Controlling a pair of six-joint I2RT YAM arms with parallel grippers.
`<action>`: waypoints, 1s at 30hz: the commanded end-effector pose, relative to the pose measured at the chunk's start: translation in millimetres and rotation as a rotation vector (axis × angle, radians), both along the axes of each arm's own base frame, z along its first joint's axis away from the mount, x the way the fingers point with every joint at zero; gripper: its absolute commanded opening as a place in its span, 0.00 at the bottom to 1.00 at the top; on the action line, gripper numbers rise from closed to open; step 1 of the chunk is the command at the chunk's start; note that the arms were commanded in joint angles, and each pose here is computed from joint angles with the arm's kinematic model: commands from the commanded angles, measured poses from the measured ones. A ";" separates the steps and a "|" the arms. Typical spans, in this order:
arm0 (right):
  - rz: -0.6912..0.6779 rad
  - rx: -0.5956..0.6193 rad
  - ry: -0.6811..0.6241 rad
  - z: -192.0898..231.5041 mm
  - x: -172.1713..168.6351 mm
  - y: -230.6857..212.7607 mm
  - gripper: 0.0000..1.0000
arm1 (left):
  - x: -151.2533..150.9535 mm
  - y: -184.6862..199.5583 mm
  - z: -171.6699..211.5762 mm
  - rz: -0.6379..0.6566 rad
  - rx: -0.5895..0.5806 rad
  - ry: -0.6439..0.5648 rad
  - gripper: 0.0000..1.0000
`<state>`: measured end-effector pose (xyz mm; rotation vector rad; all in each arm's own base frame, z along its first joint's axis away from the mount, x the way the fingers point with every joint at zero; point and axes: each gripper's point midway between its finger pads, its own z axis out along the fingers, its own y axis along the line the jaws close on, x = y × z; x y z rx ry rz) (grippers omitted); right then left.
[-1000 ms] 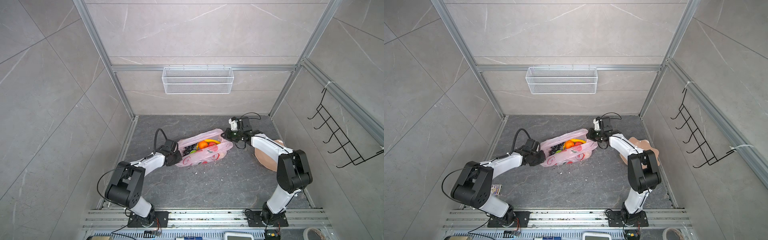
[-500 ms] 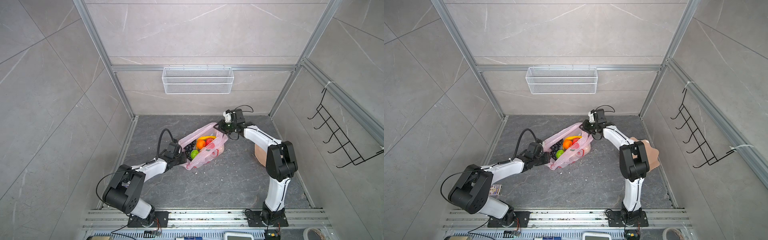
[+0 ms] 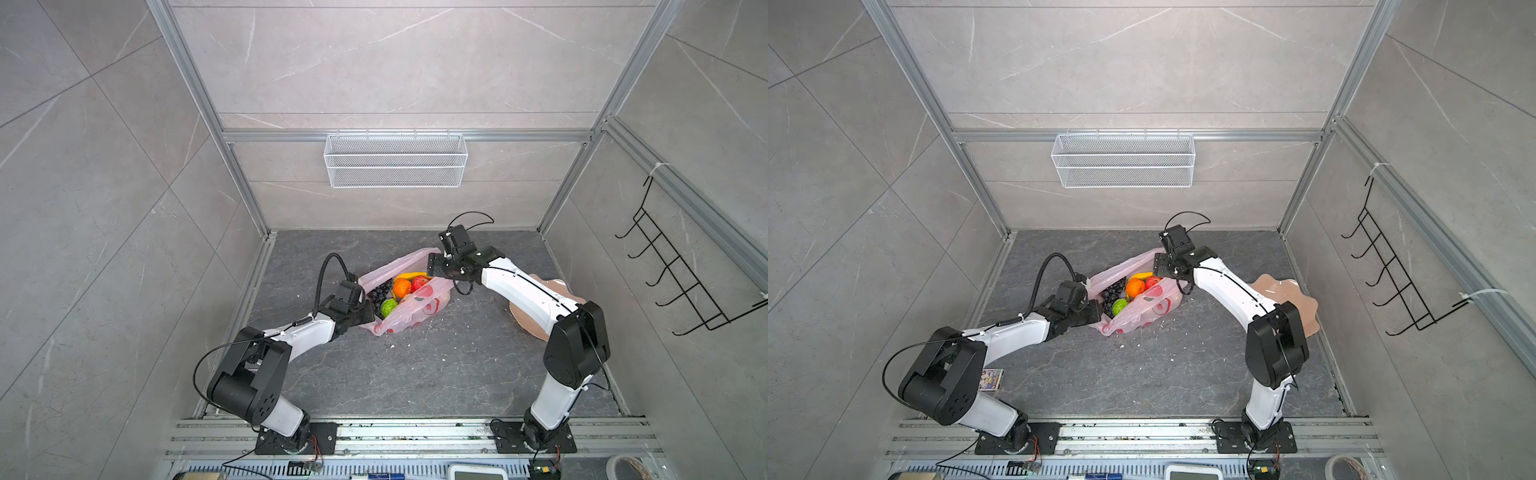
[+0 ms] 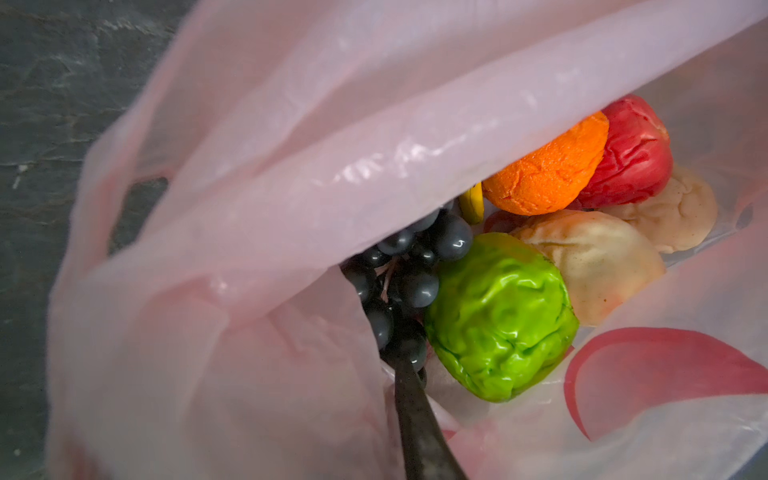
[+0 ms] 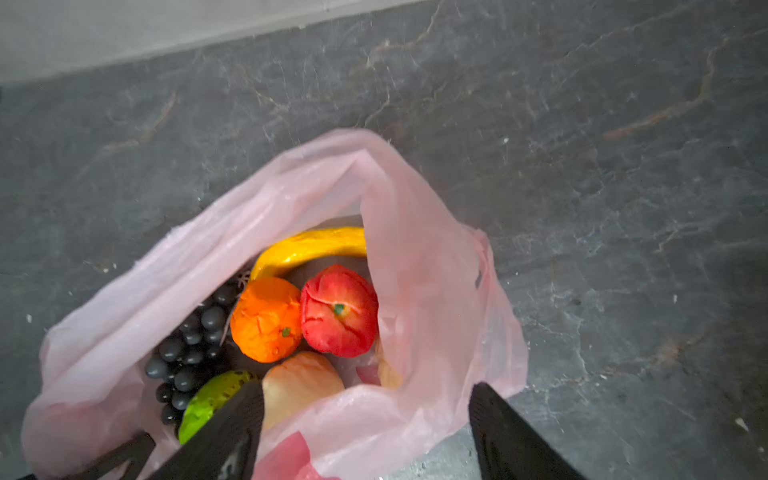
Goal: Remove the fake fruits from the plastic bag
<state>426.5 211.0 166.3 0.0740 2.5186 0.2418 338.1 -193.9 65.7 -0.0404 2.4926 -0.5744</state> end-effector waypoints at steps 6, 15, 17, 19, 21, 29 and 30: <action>-0.036 -0.015 0.124 -46.8 -8.2 -4.1 0.64 | 4.3 -1.3 8.8 -0.003 0.018 -0.032 0.19; -0.039 0.153 0.069 -50.3 -26.5 -32.5 0.04 | 9.5 33.5 -5.1 0.196 0.011 0.019 0.11; -0.027 0.228 0.045 -53.5 -32.6 -38.7 0.01 | 12.1 44.2 -9.0 0.244 -0.040 0.032 0.09; -0.023 0.282 0.039 -61.0 -40.0 -43.5 0.00 | 14.6 48.6 -11.2 0.266 -0.088 0.039 0.09; -0.046 0.310 0.056 -74.9 -46.4 -50.5 0.00 | 16.2 46.9 -11.2 0.259 -0.104 0.044 0.09; -0.071 0.325 0.072 -93.9 -52.0 -54.1 0.00 | 3.4 46.3 3.1 0.176 0.053 0.053 0.42; -0.073 0.317 0.062 -91.4 -51.5 -56.0 0.00 | -0.4 54.1 7.2 0.193 0.091 0.052 0.49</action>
